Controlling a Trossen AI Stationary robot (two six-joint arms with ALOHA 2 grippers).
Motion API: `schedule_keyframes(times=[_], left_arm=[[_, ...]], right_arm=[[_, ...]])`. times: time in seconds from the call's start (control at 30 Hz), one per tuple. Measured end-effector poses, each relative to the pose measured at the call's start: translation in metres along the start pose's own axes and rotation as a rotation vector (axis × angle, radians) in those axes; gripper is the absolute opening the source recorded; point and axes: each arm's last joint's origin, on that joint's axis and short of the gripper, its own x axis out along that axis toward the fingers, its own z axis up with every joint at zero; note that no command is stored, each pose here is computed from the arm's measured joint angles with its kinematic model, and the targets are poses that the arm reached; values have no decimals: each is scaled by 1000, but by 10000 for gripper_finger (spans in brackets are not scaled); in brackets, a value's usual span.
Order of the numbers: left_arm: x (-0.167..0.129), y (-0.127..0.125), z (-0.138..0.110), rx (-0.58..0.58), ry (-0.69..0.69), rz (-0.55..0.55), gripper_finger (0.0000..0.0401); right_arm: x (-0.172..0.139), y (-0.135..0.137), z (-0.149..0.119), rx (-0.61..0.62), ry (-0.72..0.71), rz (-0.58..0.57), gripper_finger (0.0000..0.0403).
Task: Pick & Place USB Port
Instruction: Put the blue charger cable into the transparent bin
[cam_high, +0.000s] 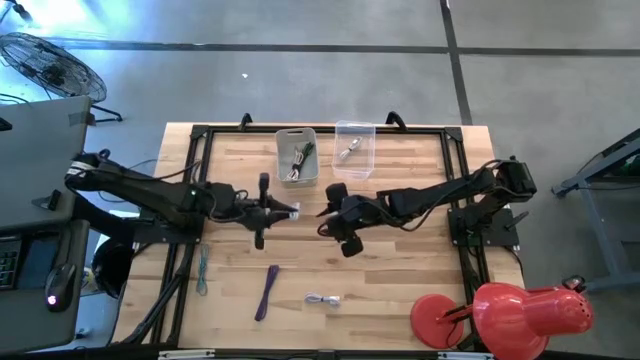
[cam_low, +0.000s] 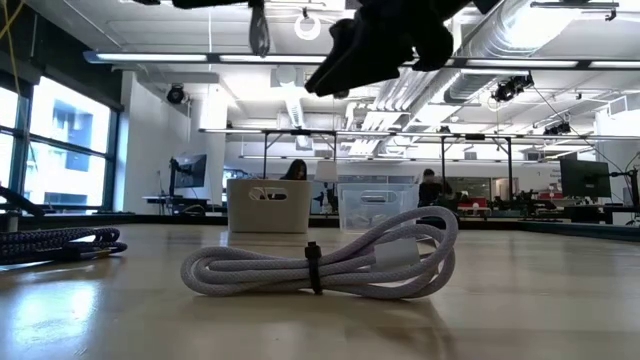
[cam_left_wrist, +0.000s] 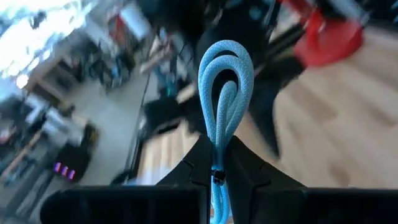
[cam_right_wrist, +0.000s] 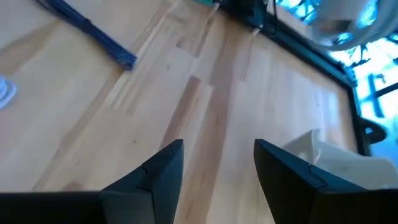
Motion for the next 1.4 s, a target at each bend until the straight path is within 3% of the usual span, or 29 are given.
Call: schedule_keyframes(times=[0.13,0.37,0.7,1.4], left_arm=[[5,-9,-5,23,-131,26,17],[8,-20,-23,2,-187,88,17],[5,-25,-31,10,-236,107,17],[32,-41,-44,90,-211,116,17]], right_arm=[[0,-1,2,-31,-14,-17,188],[-1,-6,4,-46,20,-194,188],[-1,-16,7,-38,-23,-249,188],[-1,-13,14,-49,-167,-83,188]])
